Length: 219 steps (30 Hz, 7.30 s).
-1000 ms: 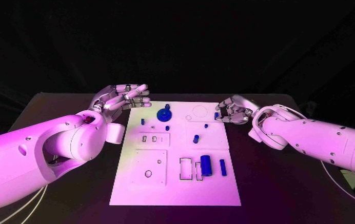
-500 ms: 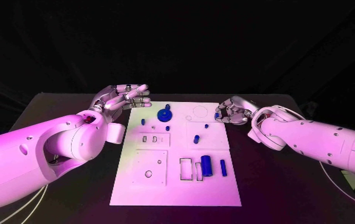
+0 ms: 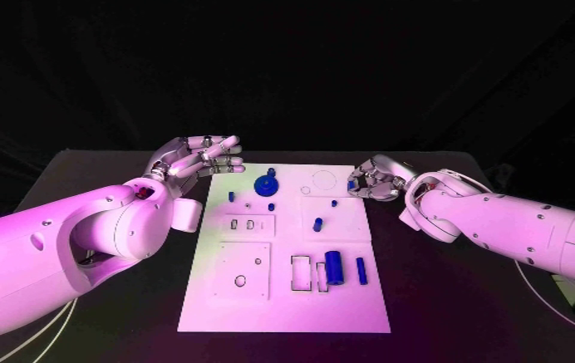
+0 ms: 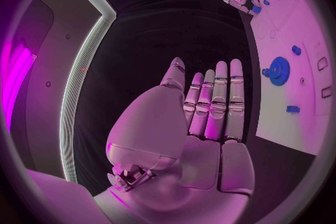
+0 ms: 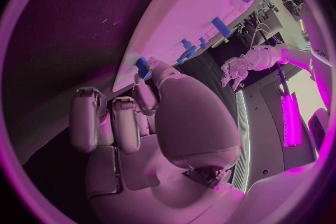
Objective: Assemble the parts on the task board
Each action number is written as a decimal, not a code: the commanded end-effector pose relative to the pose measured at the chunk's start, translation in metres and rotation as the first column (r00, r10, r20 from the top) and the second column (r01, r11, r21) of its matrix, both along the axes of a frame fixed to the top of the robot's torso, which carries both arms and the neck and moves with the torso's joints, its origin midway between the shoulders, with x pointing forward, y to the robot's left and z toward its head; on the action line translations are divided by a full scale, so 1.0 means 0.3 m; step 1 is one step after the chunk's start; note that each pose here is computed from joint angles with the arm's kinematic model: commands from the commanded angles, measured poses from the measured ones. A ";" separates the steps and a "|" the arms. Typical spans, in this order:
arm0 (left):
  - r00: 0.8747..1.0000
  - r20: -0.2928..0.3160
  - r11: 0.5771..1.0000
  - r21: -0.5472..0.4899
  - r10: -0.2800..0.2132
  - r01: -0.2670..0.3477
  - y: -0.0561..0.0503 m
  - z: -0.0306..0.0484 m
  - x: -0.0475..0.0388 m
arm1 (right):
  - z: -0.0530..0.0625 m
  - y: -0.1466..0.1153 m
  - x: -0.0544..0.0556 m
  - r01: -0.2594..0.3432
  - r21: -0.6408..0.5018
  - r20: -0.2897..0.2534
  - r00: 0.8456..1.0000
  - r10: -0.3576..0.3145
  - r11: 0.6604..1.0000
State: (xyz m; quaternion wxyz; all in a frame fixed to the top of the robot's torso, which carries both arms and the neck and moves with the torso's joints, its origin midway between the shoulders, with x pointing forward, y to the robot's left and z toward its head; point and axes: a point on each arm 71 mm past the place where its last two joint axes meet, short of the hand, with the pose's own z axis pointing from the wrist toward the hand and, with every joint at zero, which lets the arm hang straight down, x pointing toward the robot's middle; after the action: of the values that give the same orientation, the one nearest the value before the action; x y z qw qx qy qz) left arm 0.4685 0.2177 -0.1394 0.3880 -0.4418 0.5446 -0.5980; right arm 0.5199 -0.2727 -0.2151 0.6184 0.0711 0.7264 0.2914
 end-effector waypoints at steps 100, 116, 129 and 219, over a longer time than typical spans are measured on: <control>1.000 -0.005 1.000 -0.008 -0.007 0.007 -0.007 -0.009 0.019 | -0.051 0.726 -0.201 -0.264 -0.142 -0.005 0.964 0.266 0.954; 1.000 -0.006 1.000 -0.007 -0.006 0.006 -0.005 -0.010 0.020 | -0.052 0.725 -0.204 -0.267 -0.151 -0.008 0.963 0.269 0.952; 1.000 -0.007 1.000 -0.007 -0.005 0.005 -0.004 -0.010 0.021 | -0.046 0.723 -0.202 -0.257 -0.140 0.017 0.965 0.262 0.956; 0.888 -0.445 0.081 0.887 -0.115 0.455 -0.280 -0.177 0.195 | 0.218 0.251 -0.172 -0.150 0.100 -0.019 0.988 0.153 0.984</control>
State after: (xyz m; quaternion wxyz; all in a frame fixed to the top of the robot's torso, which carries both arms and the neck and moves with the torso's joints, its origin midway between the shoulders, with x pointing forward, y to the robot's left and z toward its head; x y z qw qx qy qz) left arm 0.5284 0.1356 -0.1912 0.3900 -0.0558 0.9131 -0.1055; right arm 0.4683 -0.1978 -0.1494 0.5770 0.0564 0.7234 0.3748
